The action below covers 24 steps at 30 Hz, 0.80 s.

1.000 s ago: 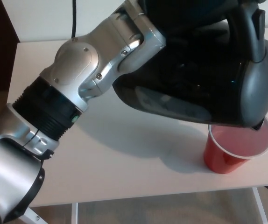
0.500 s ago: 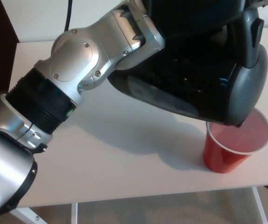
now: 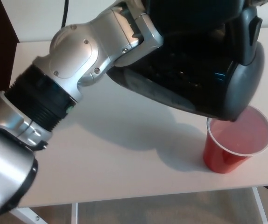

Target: The robot walk towards a table in front and uses its left hand to pick up the pot from the base and pour water to the cup on the right hand side

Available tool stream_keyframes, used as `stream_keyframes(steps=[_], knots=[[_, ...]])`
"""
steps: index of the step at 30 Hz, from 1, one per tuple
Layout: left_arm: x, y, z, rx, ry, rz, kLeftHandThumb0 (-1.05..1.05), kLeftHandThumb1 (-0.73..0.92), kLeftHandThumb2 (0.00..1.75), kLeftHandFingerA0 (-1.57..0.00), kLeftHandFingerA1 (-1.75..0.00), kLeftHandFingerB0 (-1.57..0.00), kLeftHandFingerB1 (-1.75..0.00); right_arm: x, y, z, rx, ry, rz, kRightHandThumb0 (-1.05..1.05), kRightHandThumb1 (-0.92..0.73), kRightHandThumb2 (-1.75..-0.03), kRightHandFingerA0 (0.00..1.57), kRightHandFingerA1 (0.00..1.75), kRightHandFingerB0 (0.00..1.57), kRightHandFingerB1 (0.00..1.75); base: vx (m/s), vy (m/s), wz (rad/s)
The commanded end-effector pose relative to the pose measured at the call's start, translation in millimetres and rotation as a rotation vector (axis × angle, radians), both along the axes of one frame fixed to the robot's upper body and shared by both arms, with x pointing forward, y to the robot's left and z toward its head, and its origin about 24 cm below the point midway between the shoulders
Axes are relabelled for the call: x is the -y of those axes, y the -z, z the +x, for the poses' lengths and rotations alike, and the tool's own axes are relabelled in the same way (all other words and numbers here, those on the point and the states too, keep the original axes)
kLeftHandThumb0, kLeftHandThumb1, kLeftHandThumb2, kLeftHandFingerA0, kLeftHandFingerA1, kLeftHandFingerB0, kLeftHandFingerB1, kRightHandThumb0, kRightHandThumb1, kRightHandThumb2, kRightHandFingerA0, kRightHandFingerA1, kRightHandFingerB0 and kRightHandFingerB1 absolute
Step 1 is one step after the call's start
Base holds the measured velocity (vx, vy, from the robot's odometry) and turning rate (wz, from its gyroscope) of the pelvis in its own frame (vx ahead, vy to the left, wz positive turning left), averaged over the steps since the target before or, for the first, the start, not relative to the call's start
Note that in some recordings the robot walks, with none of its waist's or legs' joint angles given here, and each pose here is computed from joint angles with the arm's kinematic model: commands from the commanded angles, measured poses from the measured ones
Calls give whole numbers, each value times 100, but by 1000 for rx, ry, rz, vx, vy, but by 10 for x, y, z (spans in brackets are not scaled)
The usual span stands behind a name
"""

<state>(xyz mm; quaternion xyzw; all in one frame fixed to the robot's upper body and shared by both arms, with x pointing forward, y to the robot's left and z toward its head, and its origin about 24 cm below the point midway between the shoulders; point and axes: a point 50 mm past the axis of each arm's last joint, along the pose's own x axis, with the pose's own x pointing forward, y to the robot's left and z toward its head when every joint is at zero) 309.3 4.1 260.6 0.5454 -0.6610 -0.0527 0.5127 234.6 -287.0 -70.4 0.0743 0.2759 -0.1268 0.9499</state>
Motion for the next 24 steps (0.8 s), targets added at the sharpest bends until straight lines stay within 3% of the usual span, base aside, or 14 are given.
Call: stream_keyframes(steps=[1, 2, 3, 6, 9, 10, 11, 13, 14, 18, 24], knots=[[-96, -200, 23, -340, 43, -399, -10, 56, 66, -87, -175, -63, -175, 47, -24, -12, 13, 2, -16, -23, -60, -57, 52, 62, 39, 54, 0, 0, 0], [-128, -238, 44, -395, 43, -470, -3, 58, 56, -83, -175, -57, -175, 53, -16, -34, 11, -1, -19, -23, -61, -58, 51, 59, 38, 52, 0, 0, 0], [-186, -286, 86, -485, 47, -594, -3, 59, 54, -82, -175, -56, -175, 64, 1, -71, 7, -3, -22, -23, -62, -58, 49, 56, 37, 50, 0, 0, 0], [-256, -296, 132, -604, 11, -731, -11, 60, 55, -82, -175, -58, -175, 68, 36, -129, -7, -5, -22, -22, -63, -58, 47, 53, 36, 49, 0, 0, 0], [-494, -259, 282, -812, -31, -942, -15, 58, 54, -82, -175, -63, -171, 64, 47, -147, -7, -8, -16, -23, -60, -57, 50, 60, 40, 53, 0, 0, 0], [-529, -241, 304, -838, -36, -969, -15, 58, 54, -82, -175, -63, -171, 66, 48, -152, -6, -5, -15, -23, -60, -57, 50, 60, 40, 53, 0, 0, 0], [-594, -192, 343, -879, -40, -1009, -14, 57, 56, -86, -166, -72, -158, 67, 51, -158, -4, -2, -9, -22, -60, -57, 49, 61, 40, 53, 0, 0, 0], [-673, -129, 386, -927, -44, -1050, -13, 57, 56, -86, -165, -72, -158, 62, 58, -166, -5, -1, -11, -22, -60, -57, 50, 60, 41, 53, 0, 0, 0], [-724, -84, 409, -963, -37, -1088, -8, 60, 53, -80, -175, -68, -167, 59, 63, -170, -6, -1, -12, -20, -62, -57, 48, 58, 40, 52, 0, 0, 0], [-906, 96, 460, -1049, -28, -1179, -8, 61, 53, -84, -175, -61, -175, 47, 67, -168, -1, 13, 1, -19, -61, -57, 49, 60, 41, 53, 0, 0, 0], [-1048, 185, 474, -1075, -52, -1245, -8, 62, 53, -84, -175, -63, -175, 39, 61, -152, -3, 6, -14, -20, -63, -58, 46, 57, 40, 53, 0, 0, 0]])
